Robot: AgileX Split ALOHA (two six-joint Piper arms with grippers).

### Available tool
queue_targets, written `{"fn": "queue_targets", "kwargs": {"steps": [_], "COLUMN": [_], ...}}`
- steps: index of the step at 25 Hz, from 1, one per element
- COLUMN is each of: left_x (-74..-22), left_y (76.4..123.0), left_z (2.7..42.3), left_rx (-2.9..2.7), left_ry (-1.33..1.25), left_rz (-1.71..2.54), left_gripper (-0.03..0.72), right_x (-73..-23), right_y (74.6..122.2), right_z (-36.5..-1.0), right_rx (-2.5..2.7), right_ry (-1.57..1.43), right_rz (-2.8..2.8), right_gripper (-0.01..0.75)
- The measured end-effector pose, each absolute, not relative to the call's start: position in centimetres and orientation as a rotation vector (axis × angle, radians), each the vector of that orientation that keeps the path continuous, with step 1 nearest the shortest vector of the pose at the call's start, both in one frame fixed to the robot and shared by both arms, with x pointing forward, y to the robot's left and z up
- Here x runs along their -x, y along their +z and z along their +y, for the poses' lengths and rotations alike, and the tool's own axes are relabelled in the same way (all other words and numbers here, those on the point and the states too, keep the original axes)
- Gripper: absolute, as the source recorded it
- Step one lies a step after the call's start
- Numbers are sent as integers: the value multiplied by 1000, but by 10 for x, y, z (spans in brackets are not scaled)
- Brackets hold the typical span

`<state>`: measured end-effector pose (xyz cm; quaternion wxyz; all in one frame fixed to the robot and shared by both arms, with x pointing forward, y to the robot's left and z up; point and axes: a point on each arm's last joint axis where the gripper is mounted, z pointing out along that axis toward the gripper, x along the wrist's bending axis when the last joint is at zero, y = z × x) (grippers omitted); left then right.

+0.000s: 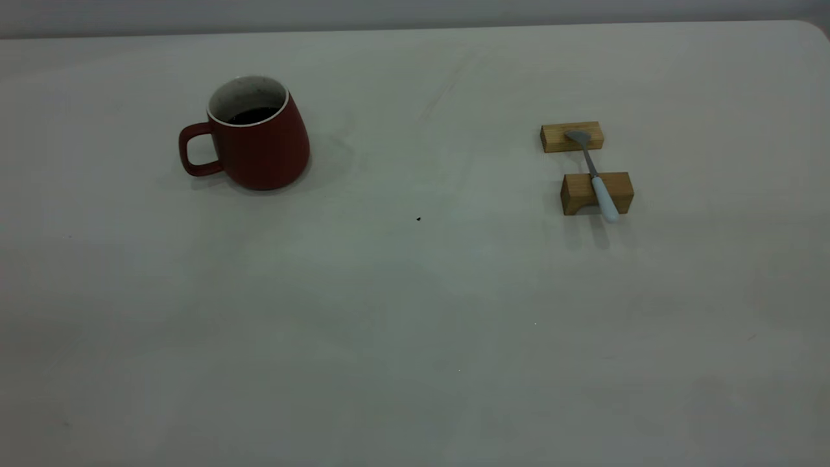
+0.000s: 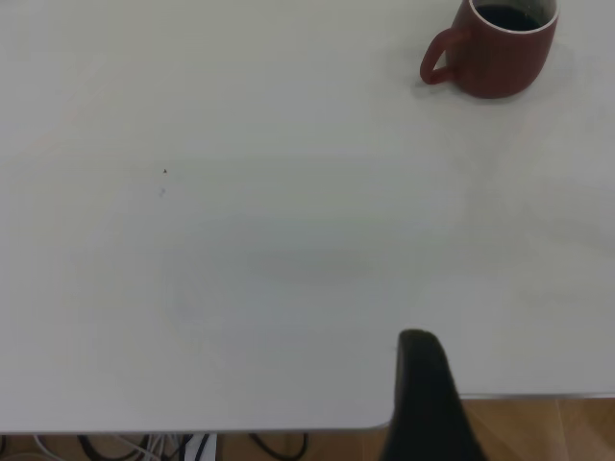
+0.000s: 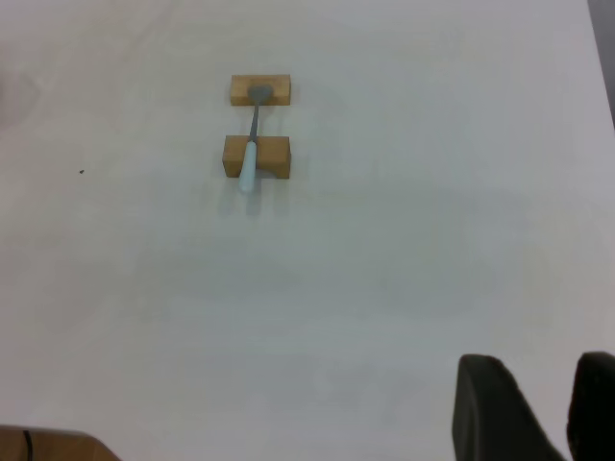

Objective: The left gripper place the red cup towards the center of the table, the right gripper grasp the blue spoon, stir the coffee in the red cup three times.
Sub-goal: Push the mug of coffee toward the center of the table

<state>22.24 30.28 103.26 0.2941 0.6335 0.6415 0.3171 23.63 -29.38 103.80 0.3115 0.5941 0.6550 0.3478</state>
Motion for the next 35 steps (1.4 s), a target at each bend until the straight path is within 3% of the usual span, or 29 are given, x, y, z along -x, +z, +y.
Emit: {"fn": "queue_targets", "kwargs": {"steps": [35], "left_x": [-234], "left_y": [1045], "left_z": [306], "left_rx": [-1650], "left_ry": [793], "left_rz": [1832], "left_gripper": [551], "right_x": [-236], "right_y": [1038], "right_z": [-294], "right_rx": [-1568], "right_ry": [918], "right_rz": [1729], "right_gripper": [238]}}
